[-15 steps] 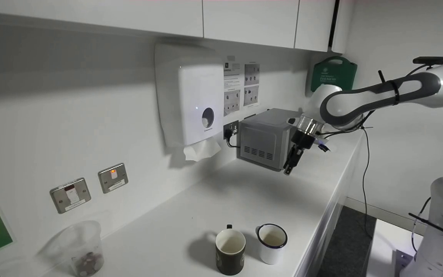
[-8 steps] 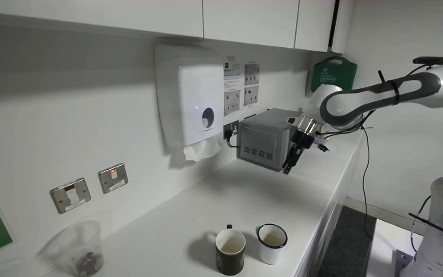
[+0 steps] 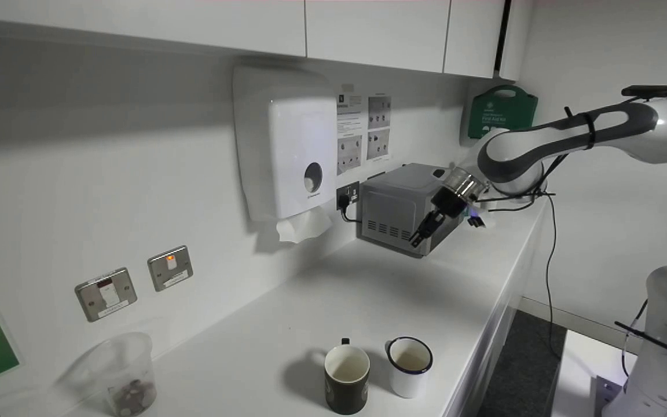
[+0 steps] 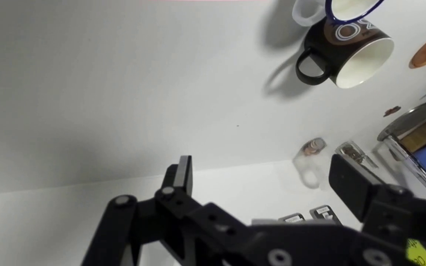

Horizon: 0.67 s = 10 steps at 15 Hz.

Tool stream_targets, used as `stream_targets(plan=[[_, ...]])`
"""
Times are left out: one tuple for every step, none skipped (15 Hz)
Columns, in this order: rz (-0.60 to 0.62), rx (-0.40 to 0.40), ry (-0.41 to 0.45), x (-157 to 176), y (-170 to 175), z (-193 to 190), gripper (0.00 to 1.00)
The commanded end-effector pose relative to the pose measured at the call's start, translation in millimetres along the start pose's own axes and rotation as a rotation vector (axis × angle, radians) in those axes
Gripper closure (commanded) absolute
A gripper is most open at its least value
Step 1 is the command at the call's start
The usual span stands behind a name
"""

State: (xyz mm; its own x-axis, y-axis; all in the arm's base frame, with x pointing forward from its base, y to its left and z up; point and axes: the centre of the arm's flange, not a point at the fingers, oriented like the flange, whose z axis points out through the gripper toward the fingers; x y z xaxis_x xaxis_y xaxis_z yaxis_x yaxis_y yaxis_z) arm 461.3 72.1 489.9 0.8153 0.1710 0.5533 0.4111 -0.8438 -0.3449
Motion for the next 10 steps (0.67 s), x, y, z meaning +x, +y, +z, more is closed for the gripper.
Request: stream_targets(plan=[[-0.061, 0.052, 0.072, 11, 13, 18, 0.00], [-0.072, 0.064, 0.078, 13, 15, 22, 0.00], [-0.086, 0.075, 0.086, 14, 18, 26, 0.00], [-0.102, 0.080, 0.092, 17, 21, 30, 0.00], [-0.118, 0.083, 0.101, 20, 24, 33, 0.00], [-0.131, 0.088, 0.110, 24, 27, 35, 0.00], [-0.140, 0.088, 0.124, 27, 29, 37, 0.00], [-0.143, 0.084, 0.145, 32, 30, 36, 0.00], [-0.148, 0.069, 0.171, 37, 31, 36, 0.00], [-0.154, 0.058, 0.192, 41, 32, 36, 0.00]])
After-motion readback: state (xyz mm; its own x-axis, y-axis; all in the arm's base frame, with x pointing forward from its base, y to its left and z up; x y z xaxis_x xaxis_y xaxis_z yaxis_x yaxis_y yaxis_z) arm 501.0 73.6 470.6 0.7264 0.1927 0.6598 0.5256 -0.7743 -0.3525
